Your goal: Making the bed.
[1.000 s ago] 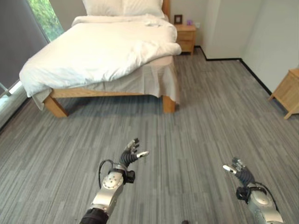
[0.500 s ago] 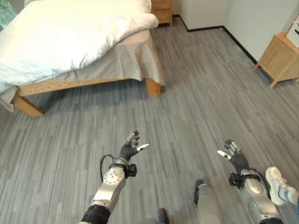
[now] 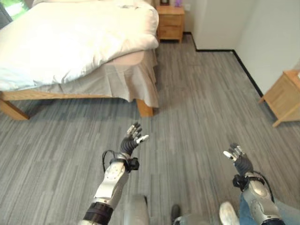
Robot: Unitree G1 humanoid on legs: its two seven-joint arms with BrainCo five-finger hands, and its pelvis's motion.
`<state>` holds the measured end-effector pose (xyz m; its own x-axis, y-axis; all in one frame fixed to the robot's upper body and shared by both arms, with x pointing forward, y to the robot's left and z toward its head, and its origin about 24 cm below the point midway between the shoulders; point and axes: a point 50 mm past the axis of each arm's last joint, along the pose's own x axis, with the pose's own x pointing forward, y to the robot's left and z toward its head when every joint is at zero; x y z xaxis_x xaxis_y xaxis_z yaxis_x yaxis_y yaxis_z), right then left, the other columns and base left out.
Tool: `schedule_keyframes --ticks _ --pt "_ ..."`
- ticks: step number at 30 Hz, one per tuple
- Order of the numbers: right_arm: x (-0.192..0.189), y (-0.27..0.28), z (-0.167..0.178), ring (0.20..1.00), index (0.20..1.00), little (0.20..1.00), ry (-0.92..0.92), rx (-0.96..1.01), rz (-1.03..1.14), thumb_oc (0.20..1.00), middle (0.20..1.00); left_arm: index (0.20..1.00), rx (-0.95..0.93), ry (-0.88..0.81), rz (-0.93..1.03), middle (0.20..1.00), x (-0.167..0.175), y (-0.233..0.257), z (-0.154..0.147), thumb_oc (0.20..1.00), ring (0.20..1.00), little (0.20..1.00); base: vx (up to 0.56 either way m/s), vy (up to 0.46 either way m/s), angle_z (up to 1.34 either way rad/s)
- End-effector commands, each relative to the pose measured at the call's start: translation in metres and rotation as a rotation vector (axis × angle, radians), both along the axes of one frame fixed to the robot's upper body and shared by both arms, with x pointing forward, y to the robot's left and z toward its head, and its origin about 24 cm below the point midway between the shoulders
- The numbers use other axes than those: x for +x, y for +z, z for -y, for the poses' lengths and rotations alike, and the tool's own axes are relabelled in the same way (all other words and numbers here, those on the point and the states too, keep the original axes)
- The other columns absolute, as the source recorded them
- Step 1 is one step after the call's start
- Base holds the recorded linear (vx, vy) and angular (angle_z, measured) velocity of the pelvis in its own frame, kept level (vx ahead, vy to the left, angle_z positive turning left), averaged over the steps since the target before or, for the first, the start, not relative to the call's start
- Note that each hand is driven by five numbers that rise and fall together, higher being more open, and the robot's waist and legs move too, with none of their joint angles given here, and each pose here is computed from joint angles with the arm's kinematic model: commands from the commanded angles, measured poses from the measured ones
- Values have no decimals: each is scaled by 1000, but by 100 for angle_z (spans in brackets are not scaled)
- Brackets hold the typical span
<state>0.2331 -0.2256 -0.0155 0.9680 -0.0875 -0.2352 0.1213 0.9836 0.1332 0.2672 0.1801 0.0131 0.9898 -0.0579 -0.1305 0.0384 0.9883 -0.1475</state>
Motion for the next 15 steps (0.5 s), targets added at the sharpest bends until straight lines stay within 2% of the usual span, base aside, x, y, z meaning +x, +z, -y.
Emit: schedule_keyframes --ticks 1,7,8,9,13,15 --pt "17 32 -2 1000 1000 1000 74 -20 151 1000 1000 1000 -20 -63 107 1000 10 20 11 1000 1000 1000 681 -28 -45" --pt "29 36 -31 1000 1000 1000 188 -11 169 1000 1000 1000 47 -77 112 1000 5 19 10 1000 1000 1000 516 -22 -47" --pt "25 28 -51 1000 1000 1000 247 20 150 1000 1000 1000 18 -66 108 1000 6 20 13 1000 1000 1000 444 45 -73" --pt "24 25 -55 1000 1000 1000 252 43 140 1000 1000 1000 21 -71 106 1000 7 19 15 1000 1000 1000 445 41 -52" --pt "14 20 -56 1000 1000 1000 248 95 120 1000 1000 1000 42 -85 124 1000 12 25 16 1000 1000 1000 275 -91 59" --pt "1 14 -41 1000 1000 1000 212 77 95 1000 1000 1000 38 -130 130 1000 13 25 23 1000 1000 1000 386 -226 69"
